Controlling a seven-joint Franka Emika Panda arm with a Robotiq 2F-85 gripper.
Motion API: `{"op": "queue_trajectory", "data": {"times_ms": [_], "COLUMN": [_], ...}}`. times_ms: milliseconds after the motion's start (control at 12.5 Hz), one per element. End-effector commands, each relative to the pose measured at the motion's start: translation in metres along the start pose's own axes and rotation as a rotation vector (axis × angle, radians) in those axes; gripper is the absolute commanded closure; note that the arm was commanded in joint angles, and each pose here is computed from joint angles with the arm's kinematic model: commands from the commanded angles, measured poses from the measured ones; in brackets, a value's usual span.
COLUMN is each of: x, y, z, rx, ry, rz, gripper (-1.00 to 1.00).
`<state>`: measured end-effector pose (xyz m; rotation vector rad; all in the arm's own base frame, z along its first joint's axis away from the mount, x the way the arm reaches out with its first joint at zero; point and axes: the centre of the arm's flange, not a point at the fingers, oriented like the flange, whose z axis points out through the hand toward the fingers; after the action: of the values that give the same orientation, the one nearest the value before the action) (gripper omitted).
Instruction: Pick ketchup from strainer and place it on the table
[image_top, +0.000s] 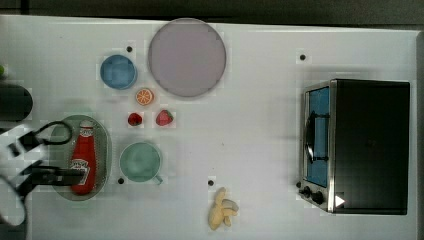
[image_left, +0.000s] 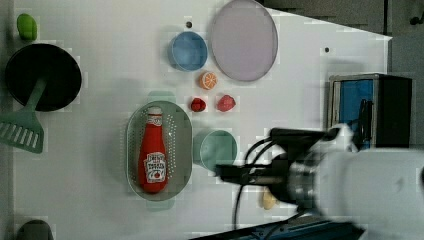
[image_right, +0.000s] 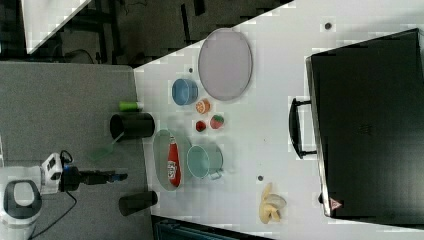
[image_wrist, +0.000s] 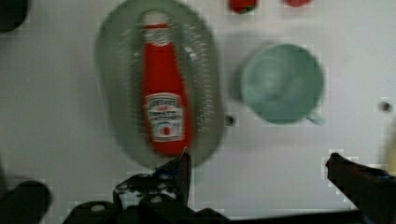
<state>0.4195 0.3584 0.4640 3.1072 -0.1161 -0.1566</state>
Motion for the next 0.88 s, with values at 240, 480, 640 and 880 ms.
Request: {"op": "queue_trajectory", "data": {"times_ms": [240, 480, 640, 880], "x": [-0.007, -0.012, -0.014, -0.014], "y": [-0.021, -0.020, -0.020, -0.026], "z": [0.085, 0.141, 0.173, 0.212], "rx": [0.075, 0.104, 0.143, 0.191], "ry": [0.046, 0.093, 0.071, 0.027], "rz": [-0.023, -0.064, -0.052, -0.049], "gripper": [-1.00, -1.00, -1.00, -1.00]}}
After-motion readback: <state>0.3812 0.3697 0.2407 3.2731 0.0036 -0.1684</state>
